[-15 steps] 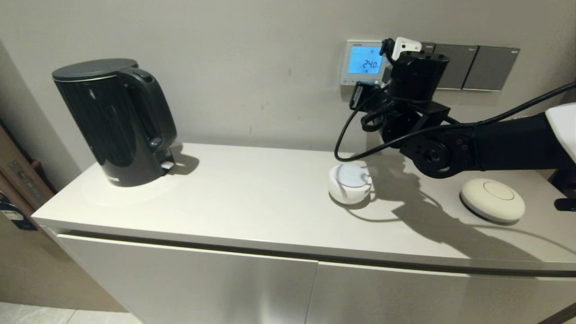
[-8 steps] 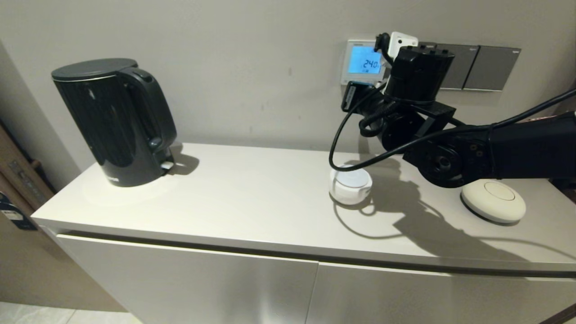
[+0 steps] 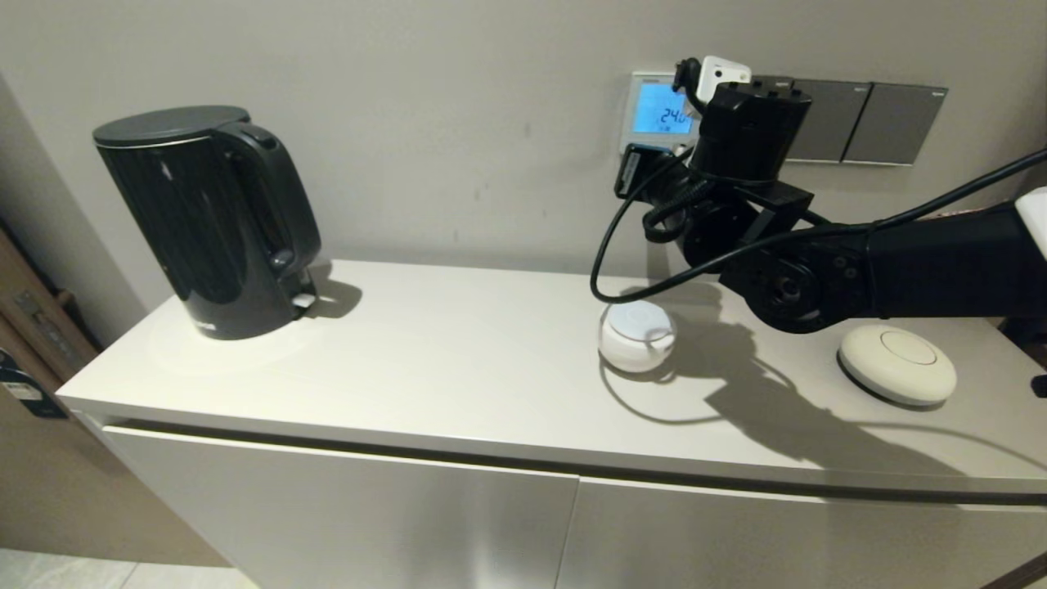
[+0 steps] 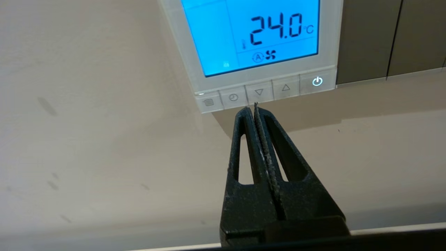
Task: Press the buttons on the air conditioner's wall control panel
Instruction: Press the temperature decrease button
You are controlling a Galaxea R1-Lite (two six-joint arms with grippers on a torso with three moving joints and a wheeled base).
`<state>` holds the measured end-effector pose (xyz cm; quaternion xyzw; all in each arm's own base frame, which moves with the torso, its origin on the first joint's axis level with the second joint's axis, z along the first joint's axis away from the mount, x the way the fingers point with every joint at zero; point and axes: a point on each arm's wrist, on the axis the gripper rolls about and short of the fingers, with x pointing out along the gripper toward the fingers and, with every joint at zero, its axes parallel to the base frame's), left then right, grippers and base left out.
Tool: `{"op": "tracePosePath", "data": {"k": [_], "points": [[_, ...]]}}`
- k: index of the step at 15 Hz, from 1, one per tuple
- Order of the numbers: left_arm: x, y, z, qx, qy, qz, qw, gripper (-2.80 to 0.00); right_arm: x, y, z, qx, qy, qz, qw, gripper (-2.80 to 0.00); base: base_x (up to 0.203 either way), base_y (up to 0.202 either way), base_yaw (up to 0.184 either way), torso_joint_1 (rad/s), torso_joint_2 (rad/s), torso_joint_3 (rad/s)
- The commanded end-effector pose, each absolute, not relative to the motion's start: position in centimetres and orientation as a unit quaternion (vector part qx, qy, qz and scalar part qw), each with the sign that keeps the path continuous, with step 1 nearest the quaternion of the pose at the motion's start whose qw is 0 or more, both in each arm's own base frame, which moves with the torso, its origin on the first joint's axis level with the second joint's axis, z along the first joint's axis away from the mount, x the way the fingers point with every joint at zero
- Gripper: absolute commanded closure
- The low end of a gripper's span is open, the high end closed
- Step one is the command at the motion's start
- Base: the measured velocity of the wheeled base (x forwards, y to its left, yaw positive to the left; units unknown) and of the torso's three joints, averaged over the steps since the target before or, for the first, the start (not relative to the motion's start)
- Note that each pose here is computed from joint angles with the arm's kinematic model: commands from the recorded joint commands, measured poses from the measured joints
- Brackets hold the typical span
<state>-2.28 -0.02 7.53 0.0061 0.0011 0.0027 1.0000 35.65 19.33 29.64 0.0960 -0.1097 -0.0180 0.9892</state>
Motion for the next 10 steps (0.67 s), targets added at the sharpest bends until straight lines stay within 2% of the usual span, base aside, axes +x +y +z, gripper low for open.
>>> {"op": "tracePosePath", "data": {"k": [1, 10], "points": [[-2.3, 0.0, 7.5, 0.006, 0.001, 0.002, 1.000, 0.00, 36.1, 19.4, 29.4, 0.096, -0.110, -0.021, 0.989, 0.00, 0.000, 0.000, 0.000, 0.000, 0.00, 0.000], [-2.3, 0.0, 7.5, 0.006, 0.001, 0.003, 1.000, 0.00, 37.1, 19.5, 28.9, 0.090, -0.110, -0.026, 0.990, 0.00, 0.000, 0.000, 0.000, 0.000, 0.00, 0.000]]}}
